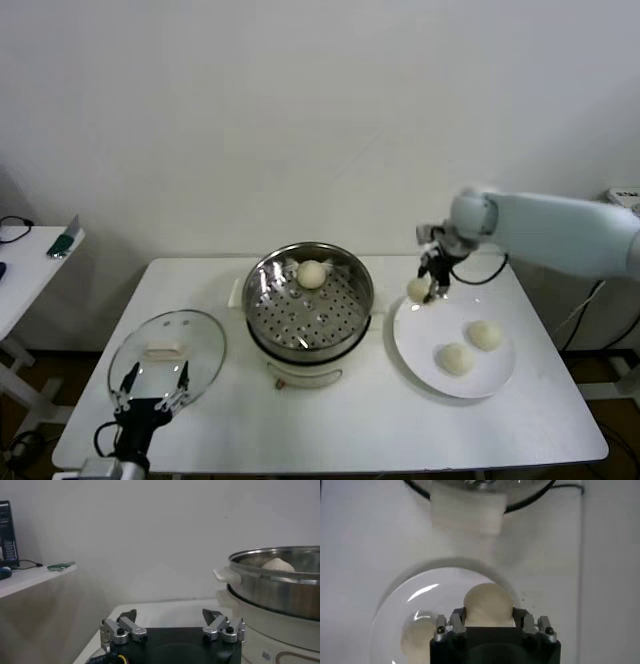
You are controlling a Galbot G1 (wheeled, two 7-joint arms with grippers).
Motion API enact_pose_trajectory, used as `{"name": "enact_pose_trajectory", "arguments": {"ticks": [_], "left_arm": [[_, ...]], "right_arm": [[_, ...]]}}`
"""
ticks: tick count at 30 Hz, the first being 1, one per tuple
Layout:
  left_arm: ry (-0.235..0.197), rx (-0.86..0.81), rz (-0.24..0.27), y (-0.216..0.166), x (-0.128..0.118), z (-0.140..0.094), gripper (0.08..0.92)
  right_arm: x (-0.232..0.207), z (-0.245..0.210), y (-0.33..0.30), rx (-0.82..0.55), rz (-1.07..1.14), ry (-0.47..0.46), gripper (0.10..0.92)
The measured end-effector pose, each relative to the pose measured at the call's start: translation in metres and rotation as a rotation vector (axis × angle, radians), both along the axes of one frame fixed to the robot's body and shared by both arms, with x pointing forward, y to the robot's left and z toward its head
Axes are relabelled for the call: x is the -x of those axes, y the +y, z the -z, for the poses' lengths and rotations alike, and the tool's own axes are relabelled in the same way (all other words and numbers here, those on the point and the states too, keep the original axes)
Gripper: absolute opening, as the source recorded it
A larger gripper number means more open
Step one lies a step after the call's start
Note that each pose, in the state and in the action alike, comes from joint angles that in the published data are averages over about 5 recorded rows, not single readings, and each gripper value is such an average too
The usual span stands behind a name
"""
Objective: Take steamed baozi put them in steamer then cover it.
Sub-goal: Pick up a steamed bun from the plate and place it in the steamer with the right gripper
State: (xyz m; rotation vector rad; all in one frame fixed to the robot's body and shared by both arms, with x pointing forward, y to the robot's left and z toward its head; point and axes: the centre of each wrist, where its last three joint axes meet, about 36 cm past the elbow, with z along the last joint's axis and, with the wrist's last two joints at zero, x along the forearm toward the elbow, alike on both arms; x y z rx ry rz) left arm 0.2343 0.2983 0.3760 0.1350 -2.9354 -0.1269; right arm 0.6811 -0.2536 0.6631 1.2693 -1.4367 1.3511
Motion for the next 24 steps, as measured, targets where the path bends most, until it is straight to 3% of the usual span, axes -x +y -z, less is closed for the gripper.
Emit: {"name": "enact_pose_trajectory", "arguments": {"ticks": [5,10,24], "left_arm": [[-0.004,-0.003,0.007,0.0,-0.002,-0.002,0.823],[-0.015,-0.001,0.01,0.0,-0.005,-0.005,0.823],[-0.028,0.01,-0.002,0.001,-0.006,-0.007,0.823]], "right_arm": [[0.017,-0.059,0.052,-0.08,-0.041,-0.027,0.628],[0.038,-0.08,0.12,-0.123,-0.099,-0.037,0.628],[0.049,-0.011,0.256,-0.07,-0.192,-0.026,0.629]]}}
